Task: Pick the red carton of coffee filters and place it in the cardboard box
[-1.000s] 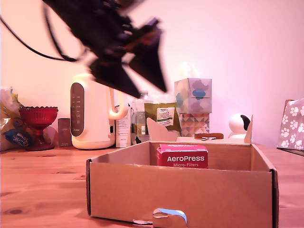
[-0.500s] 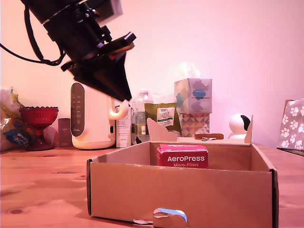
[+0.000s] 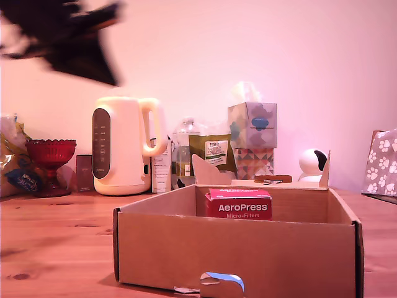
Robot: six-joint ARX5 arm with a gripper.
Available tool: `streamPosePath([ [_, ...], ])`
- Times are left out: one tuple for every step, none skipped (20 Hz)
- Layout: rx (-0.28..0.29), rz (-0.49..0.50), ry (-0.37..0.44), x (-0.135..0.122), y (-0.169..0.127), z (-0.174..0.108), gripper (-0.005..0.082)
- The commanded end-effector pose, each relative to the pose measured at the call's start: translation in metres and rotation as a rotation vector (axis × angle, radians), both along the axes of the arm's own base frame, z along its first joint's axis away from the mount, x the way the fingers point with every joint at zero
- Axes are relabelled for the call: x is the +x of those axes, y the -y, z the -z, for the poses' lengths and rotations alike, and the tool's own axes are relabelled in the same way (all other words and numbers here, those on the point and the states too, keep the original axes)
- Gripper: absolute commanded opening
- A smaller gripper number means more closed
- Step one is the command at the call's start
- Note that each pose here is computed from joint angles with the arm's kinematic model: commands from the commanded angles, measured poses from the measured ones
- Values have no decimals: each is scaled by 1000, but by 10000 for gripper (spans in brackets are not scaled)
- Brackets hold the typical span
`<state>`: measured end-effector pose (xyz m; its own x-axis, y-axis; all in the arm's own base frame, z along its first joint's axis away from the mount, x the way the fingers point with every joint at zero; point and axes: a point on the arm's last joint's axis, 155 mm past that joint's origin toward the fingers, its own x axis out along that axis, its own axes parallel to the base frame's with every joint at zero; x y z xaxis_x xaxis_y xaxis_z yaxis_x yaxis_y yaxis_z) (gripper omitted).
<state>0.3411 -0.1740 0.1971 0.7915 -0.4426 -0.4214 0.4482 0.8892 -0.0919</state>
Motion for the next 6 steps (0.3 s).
streamPosePath([
  [-14, -30, -3, -10, -13, 9, -20],
  [-28, -68, 7, -15, -26, 11, -20],
  [-34, -96, 21, -20, -39, 11, -20],
  [-48, -124, 35, -26, -50, 11, -20],
  [-71, -148, 46, -32, -58, 10, -20],
  [-87, -162, 55, -38, -63, 8, -20],
])
